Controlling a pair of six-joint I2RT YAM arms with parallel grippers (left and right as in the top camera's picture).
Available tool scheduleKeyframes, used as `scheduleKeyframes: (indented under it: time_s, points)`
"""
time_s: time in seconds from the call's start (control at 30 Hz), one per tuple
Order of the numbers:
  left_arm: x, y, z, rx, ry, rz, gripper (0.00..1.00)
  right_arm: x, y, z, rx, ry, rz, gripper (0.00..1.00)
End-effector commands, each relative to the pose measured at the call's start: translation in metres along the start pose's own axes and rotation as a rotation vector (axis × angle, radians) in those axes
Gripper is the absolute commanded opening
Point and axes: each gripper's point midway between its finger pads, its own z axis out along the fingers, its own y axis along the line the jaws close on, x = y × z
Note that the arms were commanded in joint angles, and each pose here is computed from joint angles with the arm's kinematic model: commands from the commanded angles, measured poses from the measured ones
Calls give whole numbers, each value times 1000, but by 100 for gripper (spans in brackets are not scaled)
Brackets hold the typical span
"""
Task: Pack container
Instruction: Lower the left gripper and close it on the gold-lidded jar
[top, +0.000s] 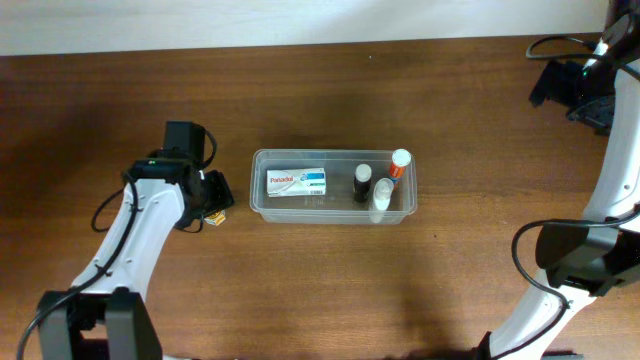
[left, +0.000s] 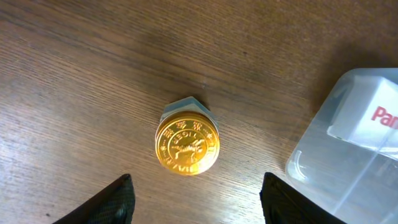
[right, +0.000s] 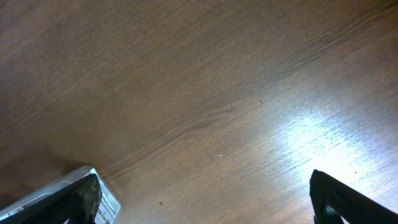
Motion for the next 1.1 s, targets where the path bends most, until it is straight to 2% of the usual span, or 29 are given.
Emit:
scheduleKeyframes:
  time_s: [0.0,0.5,0.83,0.93,1.07]
  points:
    - [6,2,16,-13,48,-10,65,0,-3,-15,3,-36,3,98]
    - [12,24,65,-79,160,-58,66,0,-3,-15,3,-36,3,98]
    - [10,23,67,-74,154,-57,64,0,-3,-15,3,-36,3,98]
    - [10,23,67,-73,154,-43,61,0,-3,-15,3,-36,3,98]
    - [10,23,67,-73,155,-42,49,0,-3,-15,3,-36,3,98]
